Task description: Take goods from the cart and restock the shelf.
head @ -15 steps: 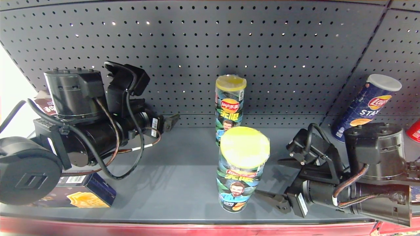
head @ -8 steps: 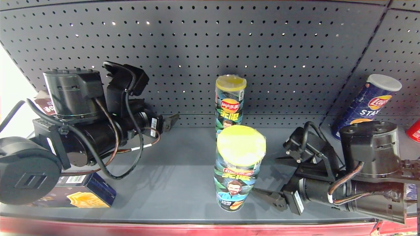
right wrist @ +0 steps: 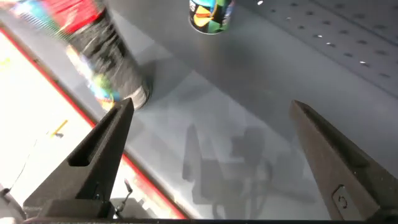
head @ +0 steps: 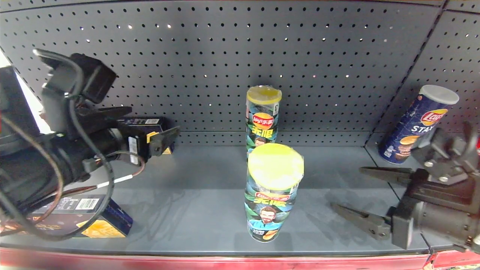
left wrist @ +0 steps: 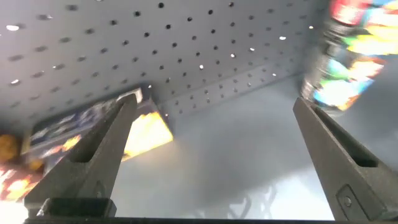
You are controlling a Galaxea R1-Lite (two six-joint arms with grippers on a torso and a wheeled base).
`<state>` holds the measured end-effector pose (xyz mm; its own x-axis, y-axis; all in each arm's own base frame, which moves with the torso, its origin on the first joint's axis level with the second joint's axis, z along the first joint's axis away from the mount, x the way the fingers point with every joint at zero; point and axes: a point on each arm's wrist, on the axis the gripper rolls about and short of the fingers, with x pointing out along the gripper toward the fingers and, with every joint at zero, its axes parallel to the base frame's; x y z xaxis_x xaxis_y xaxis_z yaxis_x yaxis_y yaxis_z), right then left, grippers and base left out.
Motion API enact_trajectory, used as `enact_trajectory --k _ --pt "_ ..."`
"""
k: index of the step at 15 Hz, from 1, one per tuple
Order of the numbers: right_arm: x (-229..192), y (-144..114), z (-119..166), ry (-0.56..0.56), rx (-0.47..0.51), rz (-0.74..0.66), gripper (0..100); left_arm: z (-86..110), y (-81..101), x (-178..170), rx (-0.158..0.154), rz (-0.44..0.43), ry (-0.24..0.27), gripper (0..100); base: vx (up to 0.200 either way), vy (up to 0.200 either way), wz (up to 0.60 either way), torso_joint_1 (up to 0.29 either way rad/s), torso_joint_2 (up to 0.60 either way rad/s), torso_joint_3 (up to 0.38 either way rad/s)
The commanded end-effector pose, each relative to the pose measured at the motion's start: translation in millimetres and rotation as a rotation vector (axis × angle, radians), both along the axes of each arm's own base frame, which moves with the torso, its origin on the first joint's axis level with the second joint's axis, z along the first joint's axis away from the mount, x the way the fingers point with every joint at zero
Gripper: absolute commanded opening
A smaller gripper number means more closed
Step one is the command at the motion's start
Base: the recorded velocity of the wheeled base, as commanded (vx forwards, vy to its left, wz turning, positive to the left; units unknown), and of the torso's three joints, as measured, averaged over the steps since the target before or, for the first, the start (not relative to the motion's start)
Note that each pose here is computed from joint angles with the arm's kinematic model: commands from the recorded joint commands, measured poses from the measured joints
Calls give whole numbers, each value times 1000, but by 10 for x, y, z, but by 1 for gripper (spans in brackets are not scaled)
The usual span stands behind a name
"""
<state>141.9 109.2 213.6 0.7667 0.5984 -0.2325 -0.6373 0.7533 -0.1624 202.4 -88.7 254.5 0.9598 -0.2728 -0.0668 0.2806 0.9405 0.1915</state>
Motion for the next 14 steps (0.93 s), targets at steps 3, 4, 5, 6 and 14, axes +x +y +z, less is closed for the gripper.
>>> enact_trajectory --k 3,4,5,6,14 --pt "-768 -614 -188 -138 92 -60 100 -77 574 -1354 -13 -49 -163 100 0 0 0 0 0 0" --pt "-883 -703 -301 -146 106 -64 100 -185 690 -1577 -8 -50 -166 100 0 0 0 0 0 0" --pt "-954 -756 -408 -140 113 -66 100 -276 775 -1737 -4 -50 -166 100 0 0 0 0 0 0" --pt "-1050 -830 -585 -126 124 -73 100 -419 904 -1980 14 -41 -155 100 0 0 0 0 0 0" --pt "-1395 -1097 -1203 -37 135 -272 100 -1496 1017 -2240 75 22 44 100 0 0 0 0 0 0"
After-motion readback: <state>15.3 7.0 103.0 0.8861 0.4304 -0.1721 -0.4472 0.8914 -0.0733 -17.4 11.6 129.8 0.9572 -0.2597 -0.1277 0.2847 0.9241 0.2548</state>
